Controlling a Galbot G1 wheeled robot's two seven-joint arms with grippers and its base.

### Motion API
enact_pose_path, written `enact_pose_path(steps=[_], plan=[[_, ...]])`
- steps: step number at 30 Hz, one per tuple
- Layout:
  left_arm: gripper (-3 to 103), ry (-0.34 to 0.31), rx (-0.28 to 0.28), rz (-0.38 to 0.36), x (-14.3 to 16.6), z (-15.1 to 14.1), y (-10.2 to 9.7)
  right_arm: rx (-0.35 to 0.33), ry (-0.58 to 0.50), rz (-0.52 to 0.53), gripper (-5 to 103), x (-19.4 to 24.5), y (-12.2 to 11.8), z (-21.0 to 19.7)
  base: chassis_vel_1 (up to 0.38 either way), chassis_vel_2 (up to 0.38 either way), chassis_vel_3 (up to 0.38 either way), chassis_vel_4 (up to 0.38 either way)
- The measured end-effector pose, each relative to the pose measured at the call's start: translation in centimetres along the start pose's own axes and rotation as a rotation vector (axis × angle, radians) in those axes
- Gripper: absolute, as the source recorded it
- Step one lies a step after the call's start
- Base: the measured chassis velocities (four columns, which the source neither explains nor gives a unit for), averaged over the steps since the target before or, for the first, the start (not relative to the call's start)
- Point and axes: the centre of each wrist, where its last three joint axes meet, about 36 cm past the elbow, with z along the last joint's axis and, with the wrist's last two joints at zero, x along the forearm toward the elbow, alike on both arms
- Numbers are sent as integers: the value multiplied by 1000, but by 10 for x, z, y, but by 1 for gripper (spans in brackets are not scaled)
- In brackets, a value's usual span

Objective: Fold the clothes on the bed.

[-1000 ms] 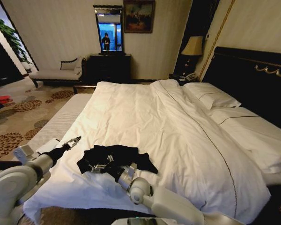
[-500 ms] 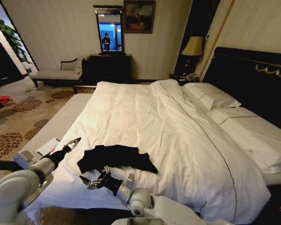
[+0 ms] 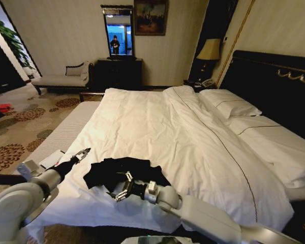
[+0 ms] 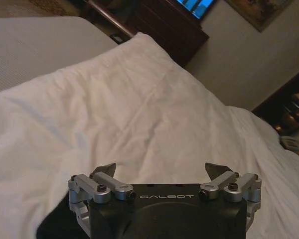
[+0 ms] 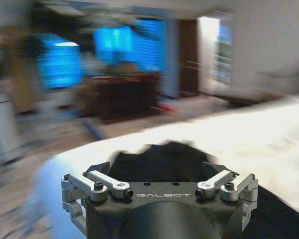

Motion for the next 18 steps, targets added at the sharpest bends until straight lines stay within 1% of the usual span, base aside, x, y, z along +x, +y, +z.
enact_pose_path(steps=[1, 2, 3, 4, 6, 7, 8, 9, 10, 11, 12, 14, 15, 16, 18], plan=[[100, 8, 3, 11, 0, 2, -2, -49, 9, 67, 100, 1, -1, -3, 0, 0, 0, 0], [100, 8, 3, 11, 0, 2, -2, -49, 9, 67, 100, 1, -1, -3, 0, 0, 0, 0], [100, 14, 4, 19, 0, 4, -4, -87, 15, 117, 100, 2, -3, -5, 0, 0, 0, 0], [100, 31, 6, 44, -3, 10, -8, -179, 30, 244, 100, 3, -9, -10, 0, 0, 0, 0], [100, 38, 1, 71, -9, 17, -11, -275, 41, 368, 100, 5, -16, -14, 0, 0, 0, 0], [100, 38, 1, 71, -9, 17, -11, -275, 41, 368, 100, 5, -16, -14, 0, 0, 0, 0], [100, 39, -1, 74, -14, 20, -11, -308, 40, 401, 100, 7, -19, -14, 0, 0, 0, 0], [100, 45, 13, 59, -28, 25, -6, -356, 13, 424, 100, 8, -19, -12, 0, 0, 0, 0], [100, 47, 20, 48, -32, 26, -3, -373, 3, 427, 100, 6, -18, -11, 0, 0, 0, 0], [100, 47, 20, 48, -32, 26, -3, -373, 3, 427, 100, 6, -18, -11, 0, 0, 0, 0], [100, 50, 29, 31, -37, 27, 1, -398, -15, 434, 100, 2, -19, -11, 0, 0, 0, 0], [100, 57, 31, 13, -39, 29, 5, -425, -30, 454, 100, -5, -21, -12, 0, 0, 0, 0], [100, 69, 25, -7, -38, 32, 8, -448, -43, 477, 100, -10, -25, -16, 0, 0, 0, 0], [100, 69, 25, -7, -38, 32, 8, -448, -43, 477, 100, -10, -25, -16, 0, 0, 0, 0], [100, 102, 3, -36, -37, 37, 10, -468, -56, 513, 100, -15, -32, -20, 0, 0, 0, 0]])
